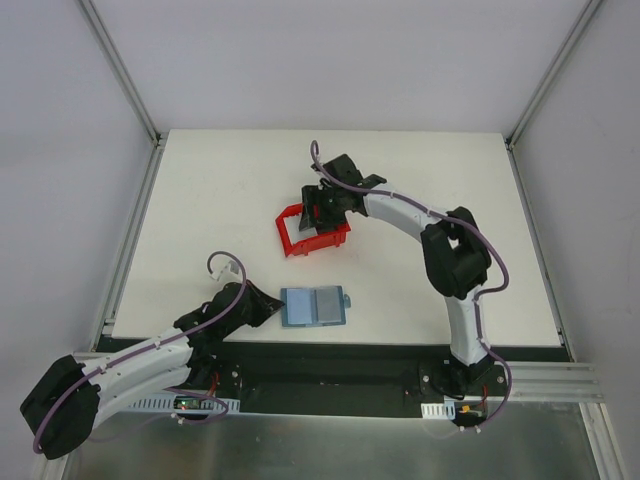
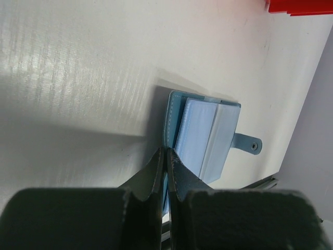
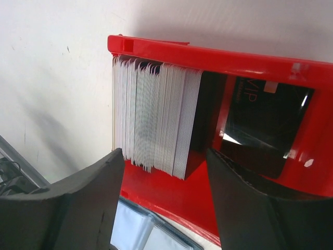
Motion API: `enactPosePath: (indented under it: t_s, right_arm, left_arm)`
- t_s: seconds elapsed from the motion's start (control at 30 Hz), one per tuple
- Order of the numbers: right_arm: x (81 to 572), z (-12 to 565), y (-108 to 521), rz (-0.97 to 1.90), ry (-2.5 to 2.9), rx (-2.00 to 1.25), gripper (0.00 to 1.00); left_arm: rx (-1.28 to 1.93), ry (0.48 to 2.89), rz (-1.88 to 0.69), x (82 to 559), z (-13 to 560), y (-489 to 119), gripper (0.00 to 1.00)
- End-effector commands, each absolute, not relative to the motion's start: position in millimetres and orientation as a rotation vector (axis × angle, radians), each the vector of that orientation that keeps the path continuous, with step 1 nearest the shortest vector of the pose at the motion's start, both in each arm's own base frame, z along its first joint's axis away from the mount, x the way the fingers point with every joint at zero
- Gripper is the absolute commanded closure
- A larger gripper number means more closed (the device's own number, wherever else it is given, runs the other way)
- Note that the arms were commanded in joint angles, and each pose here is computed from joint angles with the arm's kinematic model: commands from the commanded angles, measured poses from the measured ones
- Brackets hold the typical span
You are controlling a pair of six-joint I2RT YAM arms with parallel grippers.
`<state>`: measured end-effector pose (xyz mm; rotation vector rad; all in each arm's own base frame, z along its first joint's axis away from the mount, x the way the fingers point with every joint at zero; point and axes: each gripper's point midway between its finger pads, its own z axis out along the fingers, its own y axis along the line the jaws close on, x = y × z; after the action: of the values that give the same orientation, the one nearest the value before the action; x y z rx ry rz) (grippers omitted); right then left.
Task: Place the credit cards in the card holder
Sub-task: Pick up the credit card from the storage box.
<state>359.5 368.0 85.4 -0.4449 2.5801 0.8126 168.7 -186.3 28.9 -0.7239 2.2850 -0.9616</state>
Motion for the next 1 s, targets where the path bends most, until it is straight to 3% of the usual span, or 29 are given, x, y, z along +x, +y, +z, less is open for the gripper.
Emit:
enactPosePath:
  t_s: [0.0, 0.67, 0.97]
  right_arm:
    - [364, 99, 379, 0.863, 2.55, -0.494, 0.33]
    - [373, 79, 387, 0.889, 2.617, -0.509, 0.3]
    - [369, 96, 392, 0.959, 2.592, -0.516, 0.36]
  left_arm:
    - [-0.772, 2.255, -0.936, 176, 31, -181, 1.0]
    - [-0.656, 2.337, -0.878, 178, 32, -191, 1.0]
    - [-0.663, 2.331, -0.882, 178, 32, -190, 1.0]
